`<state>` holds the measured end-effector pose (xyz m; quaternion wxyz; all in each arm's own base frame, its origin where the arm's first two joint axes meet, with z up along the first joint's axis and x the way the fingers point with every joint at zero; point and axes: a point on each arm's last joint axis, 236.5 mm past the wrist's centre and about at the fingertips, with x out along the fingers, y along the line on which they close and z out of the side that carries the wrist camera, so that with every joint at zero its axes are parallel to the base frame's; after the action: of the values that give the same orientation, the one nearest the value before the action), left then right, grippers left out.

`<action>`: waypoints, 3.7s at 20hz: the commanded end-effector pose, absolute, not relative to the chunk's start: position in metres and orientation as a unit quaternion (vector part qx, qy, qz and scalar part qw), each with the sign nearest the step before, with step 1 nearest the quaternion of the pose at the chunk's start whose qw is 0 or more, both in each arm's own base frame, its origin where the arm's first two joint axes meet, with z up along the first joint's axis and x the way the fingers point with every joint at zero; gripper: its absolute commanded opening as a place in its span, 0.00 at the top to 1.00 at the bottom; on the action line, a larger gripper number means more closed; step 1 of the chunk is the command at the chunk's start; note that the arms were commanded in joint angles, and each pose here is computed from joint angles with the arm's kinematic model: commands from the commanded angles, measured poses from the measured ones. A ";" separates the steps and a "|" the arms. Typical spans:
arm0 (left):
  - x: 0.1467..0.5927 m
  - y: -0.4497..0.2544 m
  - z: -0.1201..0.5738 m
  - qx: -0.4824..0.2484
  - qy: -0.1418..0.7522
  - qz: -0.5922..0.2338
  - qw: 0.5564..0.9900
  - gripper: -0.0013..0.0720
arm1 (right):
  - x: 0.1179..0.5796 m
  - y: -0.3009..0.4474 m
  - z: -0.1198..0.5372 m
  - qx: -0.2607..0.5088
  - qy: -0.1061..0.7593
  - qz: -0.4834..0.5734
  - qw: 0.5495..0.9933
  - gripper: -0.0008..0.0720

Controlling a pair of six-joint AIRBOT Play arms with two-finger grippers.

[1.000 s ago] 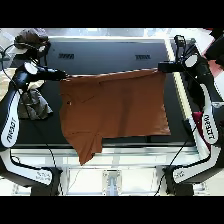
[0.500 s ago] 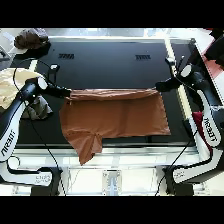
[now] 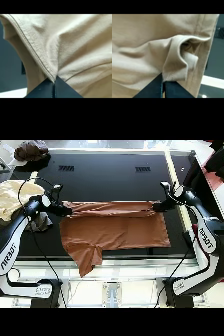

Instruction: Fold the shirts.

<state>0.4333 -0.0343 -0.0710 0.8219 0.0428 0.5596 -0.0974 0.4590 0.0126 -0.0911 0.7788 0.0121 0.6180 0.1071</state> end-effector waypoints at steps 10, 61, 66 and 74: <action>0.386 -0.043 -0.030 0.003 0.602 -0.097 0.793 0.02 | 0.373 -0.053 -0.068 -0.031 0.751 0.048 0.658 0.65; 0.167 -0.166 -0.065 -0.434 0.575 -0.144 0.679 0.96 | 0.316 -0.106 0.102 0.158 0.486 -0.008 0.859 0.65; 0.170 -0.166 -0.059 -0.439 0.563 -0.145 0.685 0.96 | 0.267 -0.074 -0.017 0.444 0.479 -0.029 0.757 0.60; 0.171 -0.161 -0.063 -0.428 0.562 -0.138 0.694 0.96 | 0.231 -0.032 -0.081 0.522 0.560 -0.005 0.644 0.42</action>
<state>0.1691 -0.1639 -0.0616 0.6883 -0.4329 0.5646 -0.1418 0.2386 -0.0410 -0.0693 0.6707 0.4971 0.5505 -0.0076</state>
